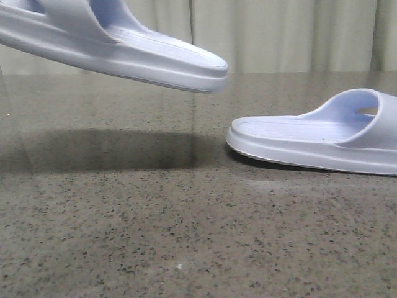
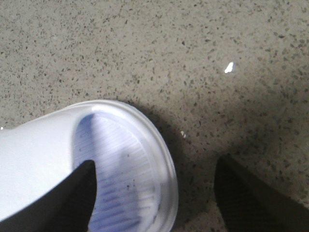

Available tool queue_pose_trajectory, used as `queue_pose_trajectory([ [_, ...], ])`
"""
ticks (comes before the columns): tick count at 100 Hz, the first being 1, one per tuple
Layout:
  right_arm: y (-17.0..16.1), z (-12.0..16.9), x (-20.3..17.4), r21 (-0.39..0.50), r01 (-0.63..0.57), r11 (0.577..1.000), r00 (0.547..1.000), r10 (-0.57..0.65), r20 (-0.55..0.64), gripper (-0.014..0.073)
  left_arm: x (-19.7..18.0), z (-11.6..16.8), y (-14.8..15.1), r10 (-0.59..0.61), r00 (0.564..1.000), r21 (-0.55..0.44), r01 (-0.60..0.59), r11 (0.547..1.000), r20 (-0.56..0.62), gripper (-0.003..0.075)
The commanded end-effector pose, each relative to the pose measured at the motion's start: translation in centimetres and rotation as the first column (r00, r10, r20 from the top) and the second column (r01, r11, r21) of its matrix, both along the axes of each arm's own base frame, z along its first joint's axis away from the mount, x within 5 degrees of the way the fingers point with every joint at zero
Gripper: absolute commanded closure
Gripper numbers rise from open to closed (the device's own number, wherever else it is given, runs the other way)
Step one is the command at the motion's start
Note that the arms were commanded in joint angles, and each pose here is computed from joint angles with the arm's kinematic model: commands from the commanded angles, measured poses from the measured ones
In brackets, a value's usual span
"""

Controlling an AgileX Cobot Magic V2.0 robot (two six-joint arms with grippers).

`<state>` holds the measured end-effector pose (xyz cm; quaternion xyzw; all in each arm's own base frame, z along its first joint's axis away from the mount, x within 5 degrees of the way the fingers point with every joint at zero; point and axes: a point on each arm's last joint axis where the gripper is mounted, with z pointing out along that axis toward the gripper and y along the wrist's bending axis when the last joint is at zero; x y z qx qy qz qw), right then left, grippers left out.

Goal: Insert blue slippers together front up
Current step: 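Grasp the heel rim of the other slipper with the right gripper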

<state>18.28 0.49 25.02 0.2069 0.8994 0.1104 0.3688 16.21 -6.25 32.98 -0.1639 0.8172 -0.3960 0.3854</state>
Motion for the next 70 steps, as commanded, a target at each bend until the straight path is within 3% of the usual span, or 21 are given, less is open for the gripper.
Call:
queue_pose_trajectory([
  [1,-0.2,1.2,0.7,0.001,0.014,1.0,0.996,-0.014,0.093,0.0152,0.1,1.3,0.2,0.039,0.998,-0.042,-0.037,0.998,0.057,0.0704],
  [36,0.0,-0.1,1.8,0.039,0.031,0.999,0.999,-0.032,0.025,0.0152,0.1,1.3,0.2,0.039,0.998,-0.042,-0.037,0.998,0.057,0.0704],
  [70,0.3,-0.2,2.0,0.141,0.075,0.987,0.997,-0.078,0.019,0.0152,0.1,1.3,0.2,0.039,0.998,-0.042,-0.037,0.998,0.057,0.0704],
])
